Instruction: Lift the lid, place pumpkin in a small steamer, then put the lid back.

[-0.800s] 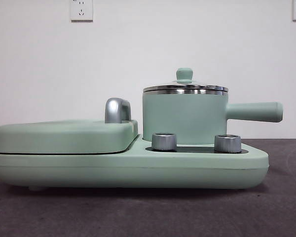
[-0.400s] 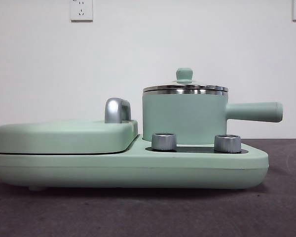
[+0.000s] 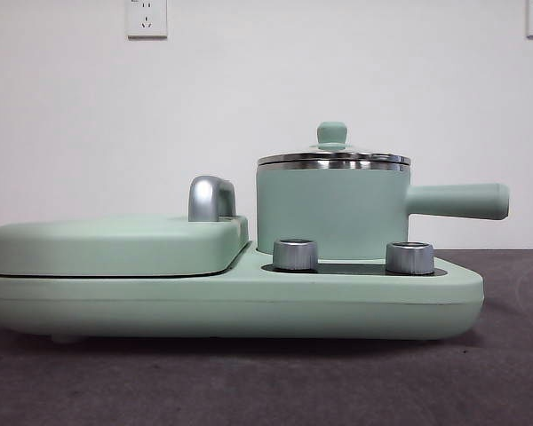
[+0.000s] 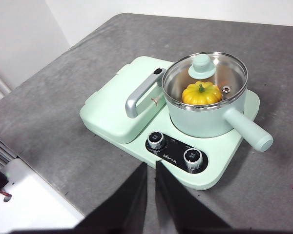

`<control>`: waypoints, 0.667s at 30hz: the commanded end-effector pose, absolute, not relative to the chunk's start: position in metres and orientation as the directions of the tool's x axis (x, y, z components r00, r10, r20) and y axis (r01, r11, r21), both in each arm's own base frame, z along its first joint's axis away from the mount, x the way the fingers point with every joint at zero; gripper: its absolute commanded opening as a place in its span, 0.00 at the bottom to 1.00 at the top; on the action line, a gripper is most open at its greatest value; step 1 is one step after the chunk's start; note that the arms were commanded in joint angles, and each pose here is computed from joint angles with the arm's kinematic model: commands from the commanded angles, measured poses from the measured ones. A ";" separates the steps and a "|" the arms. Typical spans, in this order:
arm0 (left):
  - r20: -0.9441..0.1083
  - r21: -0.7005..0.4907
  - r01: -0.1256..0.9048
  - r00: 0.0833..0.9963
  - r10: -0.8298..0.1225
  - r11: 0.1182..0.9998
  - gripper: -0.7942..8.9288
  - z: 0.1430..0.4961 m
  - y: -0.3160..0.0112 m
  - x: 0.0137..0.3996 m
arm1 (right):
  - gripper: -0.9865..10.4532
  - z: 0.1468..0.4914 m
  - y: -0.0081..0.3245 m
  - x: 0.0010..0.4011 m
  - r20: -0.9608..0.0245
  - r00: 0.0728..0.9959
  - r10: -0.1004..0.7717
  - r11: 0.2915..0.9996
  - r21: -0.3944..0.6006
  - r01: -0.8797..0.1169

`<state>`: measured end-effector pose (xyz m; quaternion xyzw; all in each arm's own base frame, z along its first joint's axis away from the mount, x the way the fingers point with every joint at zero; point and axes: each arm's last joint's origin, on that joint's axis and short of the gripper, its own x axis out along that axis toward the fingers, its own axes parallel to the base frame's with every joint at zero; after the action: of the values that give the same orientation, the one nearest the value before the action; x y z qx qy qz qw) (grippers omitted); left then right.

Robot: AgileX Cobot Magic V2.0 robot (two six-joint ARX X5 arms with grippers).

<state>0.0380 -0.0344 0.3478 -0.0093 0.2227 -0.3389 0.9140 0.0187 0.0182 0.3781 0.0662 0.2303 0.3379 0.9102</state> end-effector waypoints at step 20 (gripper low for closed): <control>-0.135 -0.041 0.038 0.990 -0.044 0.998 0.09 0.195 -0.002 0.090 | 0.11 0.383 0.018 0.018 -0.352 0.666 0.657 0.753 0.269 -0.600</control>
<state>0.0885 -0.0033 0.2044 -0.0201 0.0643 -0.0257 0.9974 0.0187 0.0183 0.3783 0.0667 0.2293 0.3388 0.9100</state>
